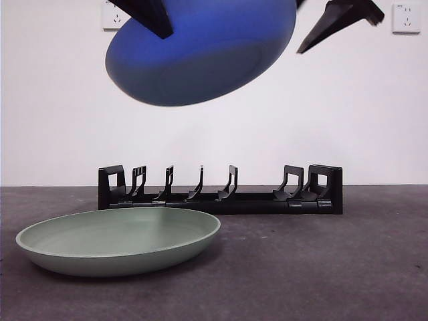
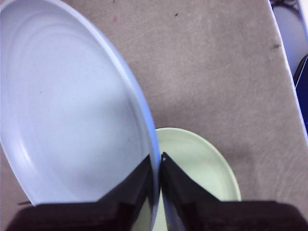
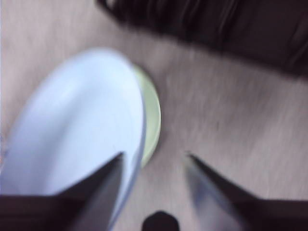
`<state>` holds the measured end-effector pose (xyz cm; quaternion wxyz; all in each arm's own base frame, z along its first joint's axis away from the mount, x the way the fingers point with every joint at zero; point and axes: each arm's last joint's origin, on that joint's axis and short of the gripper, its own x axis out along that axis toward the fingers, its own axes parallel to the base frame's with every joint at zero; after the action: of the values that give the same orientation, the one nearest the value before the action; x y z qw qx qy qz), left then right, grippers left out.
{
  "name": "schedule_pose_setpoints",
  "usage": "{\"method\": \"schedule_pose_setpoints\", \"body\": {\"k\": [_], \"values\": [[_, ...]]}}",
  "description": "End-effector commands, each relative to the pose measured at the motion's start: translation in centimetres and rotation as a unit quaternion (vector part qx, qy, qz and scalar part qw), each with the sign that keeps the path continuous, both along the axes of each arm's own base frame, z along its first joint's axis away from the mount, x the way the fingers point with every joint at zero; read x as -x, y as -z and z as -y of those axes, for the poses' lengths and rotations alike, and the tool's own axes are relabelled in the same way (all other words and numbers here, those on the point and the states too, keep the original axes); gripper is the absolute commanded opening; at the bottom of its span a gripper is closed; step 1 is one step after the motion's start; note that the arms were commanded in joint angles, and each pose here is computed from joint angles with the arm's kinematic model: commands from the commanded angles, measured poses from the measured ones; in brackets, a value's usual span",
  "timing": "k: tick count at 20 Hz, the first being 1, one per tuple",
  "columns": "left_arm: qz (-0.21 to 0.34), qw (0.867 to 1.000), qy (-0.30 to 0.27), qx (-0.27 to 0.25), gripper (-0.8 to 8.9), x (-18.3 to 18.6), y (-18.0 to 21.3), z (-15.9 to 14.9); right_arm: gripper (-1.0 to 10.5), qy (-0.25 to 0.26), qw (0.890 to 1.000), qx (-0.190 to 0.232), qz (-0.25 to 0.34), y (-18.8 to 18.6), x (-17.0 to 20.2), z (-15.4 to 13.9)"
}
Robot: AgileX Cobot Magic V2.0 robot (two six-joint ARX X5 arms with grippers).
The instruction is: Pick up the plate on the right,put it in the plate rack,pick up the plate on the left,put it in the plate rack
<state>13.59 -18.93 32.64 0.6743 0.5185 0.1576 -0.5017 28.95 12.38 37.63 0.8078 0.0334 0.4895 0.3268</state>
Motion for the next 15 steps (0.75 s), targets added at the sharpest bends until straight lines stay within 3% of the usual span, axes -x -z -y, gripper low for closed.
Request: {"method": "schedule_pose_setpoints", "body": {"k": [1, 3, 5, 7, 8, 12, 15], "values": [[-0.022, 0.999, -0.031, 0.036, -0.08, -0.3, -0.2, 0.0, 3.9, 0.021, 0.998, -0.017, 0.052, -2.7, -0.1, 0.1], [-0.054, 0.993, -0.054, 0.094, -0.08, -0.9, -0.6, 0.0, 3.8, 0.055, 0.991, -0.012, 0.119, -5.9, 0.5, 0.5], [-0.082, 0.977, -0.087, 0.176, -0.08, -2.2, -1.4, -0.3, 3.8, 0.086, 0.980, -0.015, 0.181, -9.2, 1.9, 1.3], [-0.103, 0.948, -0.127, 0.274, -0.08, -4.1, -2.5, -1.0, 3.8, 0.103, 0.968, -0.020, 0.227, -11.7, 3.9, 2.2], [-0.109, 0.927, -0.149, 0.327, -0.08, -5.3, -3.1, -1.6, 3.8, 0.103, 0.965, -0.025, 0.241, -12.5, 5.0, 2.6], [-0.137, 0.852, -0.210, 0.459, -0.08, -9.3, -4.2, -3.9, 3.8, 0.089, 0.966, -0.011, 0.244, -13.3, 7.9, 3.7], [-0.149, 0.831, -0.236, 0.482, -0.08, -11.5, -3.5, -4.6, 3.8, 0.078, 0.972, 0.007, 0.222, -12.8, 8.4, 3.9]]}}
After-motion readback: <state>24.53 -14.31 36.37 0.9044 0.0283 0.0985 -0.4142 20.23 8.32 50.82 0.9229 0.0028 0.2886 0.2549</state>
